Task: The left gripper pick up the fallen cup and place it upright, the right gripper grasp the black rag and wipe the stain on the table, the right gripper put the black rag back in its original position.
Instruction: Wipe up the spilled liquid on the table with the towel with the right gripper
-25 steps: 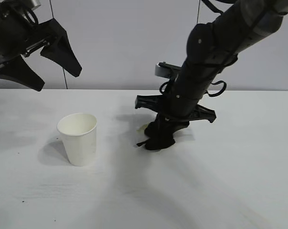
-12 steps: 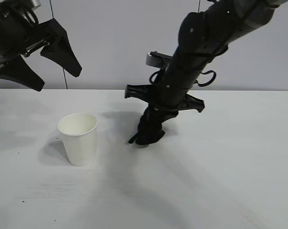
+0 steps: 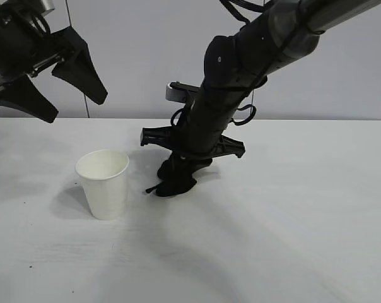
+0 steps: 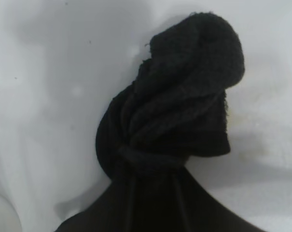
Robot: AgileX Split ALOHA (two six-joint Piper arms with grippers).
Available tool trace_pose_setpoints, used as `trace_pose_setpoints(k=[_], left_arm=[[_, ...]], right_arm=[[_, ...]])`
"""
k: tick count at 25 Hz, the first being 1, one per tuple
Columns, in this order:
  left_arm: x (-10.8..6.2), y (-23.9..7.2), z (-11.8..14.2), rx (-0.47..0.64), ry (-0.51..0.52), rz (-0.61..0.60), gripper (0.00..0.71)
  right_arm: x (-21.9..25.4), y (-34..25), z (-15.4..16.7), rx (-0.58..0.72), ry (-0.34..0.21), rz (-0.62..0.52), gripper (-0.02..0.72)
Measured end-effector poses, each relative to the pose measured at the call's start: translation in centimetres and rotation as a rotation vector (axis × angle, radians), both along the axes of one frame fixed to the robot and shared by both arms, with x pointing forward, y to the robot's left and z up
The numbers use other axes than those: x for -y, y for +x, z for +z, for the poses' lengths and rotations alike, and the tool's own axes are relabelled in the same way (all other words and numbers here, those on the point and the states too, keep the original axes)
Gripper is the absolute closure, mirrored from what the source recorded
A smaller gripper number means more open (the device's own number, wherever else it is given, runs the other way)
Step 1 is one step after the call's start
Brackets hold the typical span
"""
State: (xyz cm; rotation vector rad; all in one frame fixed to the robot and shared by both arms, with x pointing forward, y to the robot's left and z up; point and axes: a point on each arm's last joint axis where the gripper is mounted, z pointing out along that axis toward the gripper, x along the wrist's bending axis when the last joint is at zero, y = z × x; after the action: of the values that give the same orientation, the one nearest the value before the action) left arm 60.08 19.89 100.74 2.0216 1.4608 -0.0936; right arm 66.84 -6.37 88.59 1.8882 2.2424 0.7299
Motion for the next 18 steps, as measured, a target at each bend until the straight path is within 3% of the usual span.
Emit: trace_pose_setpoints(k=[4, 10, 18], left_arm=[[0.0, 0.0, 0.0, 0.000, 0.001, 0.000, 0.017], [0.0, 0.1, 0.0, 0.006, 0.002, 0.004, 0.017], [-0.1, 0.2, 0.0, 0.015, 0.003, 0.011, 0.016]], right_arm=[[1.8, 1.6, 0.2, -0.001, 0.015, -0.066, 0.611], [6.4, 3.2, 0.2, -0.042, -0.010, -0.154, 0.611], [5.2, 2.1, 0.7, -0.077, -0.060, -0.068, 0.611]])
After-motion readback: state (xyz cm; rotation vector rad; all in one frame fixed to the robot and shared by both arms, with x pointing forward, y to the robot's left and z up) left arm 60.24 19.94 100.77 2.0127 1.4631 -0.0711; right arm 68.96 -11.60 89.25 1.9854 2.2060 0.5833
